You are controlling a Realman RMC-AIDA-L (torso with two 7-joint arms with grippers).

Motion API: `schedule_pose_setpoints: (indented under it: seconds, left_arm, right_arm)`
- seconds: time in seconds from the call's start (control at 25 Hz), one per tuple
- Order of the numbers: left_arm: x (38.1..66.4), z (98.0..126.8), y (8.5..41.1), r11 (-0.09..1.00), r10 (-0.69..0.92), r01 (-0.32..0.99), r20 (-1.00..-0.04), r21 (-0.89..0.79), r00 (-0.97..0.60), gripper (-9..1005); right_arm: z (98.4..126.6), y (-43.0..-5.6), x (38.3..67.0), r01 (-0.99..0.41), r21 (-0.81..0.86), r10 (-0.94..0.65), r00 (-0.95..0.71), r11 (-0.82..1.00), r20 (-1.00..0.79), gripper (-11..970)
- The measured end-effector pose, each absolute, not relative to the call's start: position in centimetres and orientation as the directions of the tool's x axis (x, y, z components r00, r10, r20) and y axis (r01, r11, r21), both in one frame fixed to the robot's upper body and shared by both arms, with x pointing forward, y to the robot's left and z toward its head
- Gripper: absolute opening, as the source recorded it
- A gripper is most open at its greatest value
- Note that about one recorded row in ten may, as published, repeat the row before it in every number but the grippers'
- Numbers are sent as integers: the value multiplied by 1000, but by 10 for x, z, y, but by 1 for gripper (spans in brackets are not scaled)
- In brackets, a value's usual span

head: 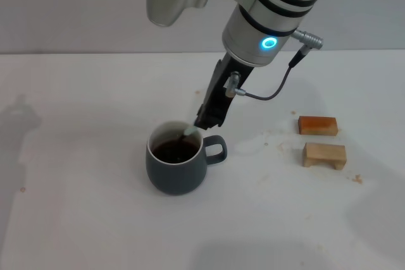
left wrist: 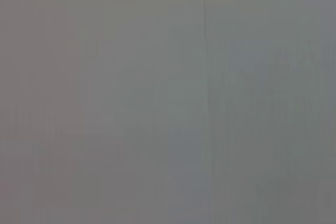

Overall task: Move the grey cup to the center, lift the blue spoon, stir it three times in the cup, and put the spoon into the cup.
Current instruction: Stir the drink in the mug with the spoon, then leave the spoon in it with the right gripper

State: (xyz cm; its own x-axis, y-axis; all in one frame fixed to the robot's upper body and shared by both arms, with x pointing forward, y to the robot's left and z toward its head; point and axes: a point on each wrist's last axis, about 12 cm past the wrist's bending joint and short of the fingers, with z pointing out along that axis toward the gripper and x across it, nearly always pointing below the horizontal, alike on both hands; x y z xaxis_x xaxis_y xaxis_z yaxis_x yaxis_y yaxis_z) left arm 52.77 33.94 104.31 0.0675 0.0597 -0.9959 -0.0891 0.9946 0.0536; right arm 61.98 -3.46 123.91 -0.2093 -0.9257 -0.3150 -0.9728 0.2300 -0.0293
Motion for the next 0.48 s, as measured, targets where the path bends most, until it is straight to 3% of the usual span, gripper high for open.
schedule_pose_setpoints:
  seconds: [0.48]
  left_arm:
    - [526,1043,340,994,60,-91,-996,54,71,-2]
  right_arm:
    - [1233,-42,615,-972,2,-943,-229,236,-241,118]
